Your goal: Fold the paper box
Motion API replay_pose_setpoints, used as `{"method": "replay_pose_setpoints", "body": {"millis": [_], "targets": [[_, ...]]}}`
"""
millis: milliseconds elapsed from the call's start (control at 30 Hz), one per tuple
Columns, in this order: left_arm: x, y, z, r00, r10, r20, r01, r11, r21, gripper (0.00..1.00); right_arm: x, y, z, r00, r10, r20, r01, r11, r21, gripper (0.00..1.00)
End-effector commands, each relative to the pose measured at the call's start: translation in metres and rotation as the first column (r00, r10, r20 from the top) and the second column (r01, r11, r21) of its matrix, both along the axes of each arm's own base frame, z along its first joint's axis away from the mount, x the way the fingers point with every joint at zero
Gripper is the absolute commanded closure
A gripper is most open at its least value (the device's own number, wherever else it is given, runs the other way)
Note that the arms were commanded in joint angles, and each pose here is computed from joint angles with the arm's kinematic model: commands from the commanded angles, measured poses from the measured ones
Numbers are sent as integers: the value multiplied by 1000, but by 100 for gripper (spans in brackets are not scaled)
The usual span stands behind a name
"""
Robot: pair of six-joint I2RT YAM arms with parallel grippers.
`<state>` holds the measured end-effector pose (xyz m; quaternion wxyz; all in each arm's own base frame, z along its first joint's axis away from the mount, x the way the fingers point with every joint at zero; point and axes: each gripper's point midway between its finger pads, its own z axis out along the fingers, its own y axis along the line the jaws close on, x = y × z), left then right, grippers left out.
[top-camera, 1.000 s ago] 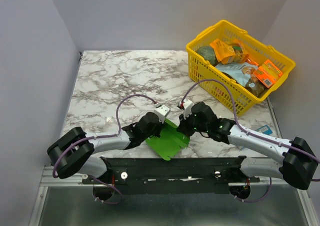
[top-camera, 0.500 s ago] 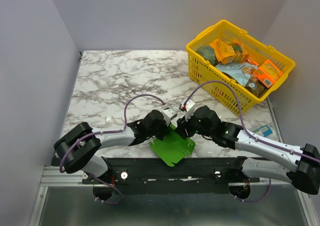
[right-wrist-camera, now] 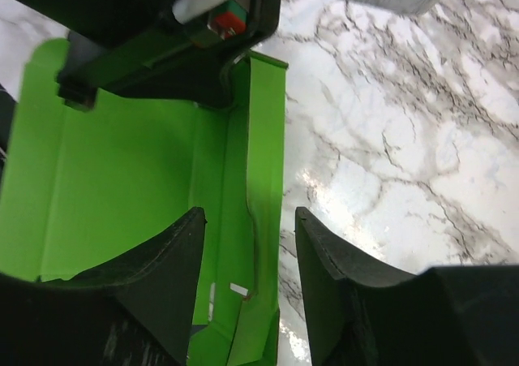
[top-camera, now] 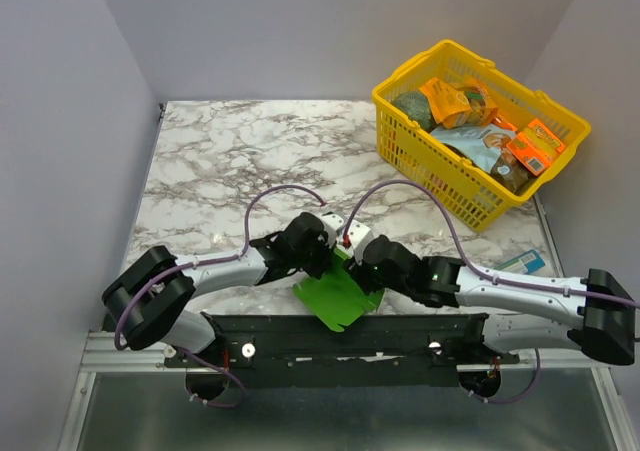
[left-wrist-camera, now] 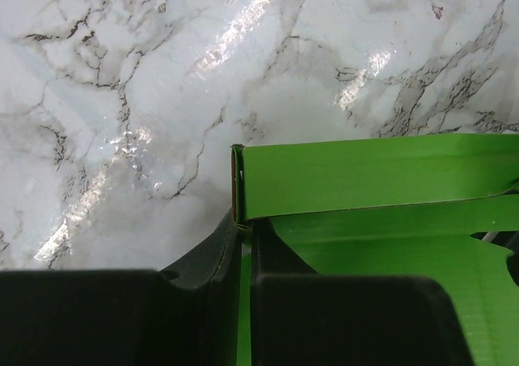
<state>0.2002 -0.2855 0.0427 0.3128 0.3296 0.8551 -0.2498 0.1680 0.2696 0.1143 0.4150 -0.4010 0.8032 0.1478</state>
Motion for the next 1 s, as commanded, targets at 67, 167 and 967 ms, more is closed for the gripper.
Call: {"method": "replay_pose_setpoints", "body": {"millis": [67,167,967], "targets": [[-6,-1,14,1000,-21,-21,20,1000,-20,100,11,-8,2,993,-65,95,75,991,-108,46],[-8,-1,16,999,-25,-21,25,999,-30,100,17,-9,3,986,-85,146,107,983,-148,51],[34,34,9,937,343,62,-346,936,68,100,11,3,7,965,-98,243,149,968,-202,99]]}}
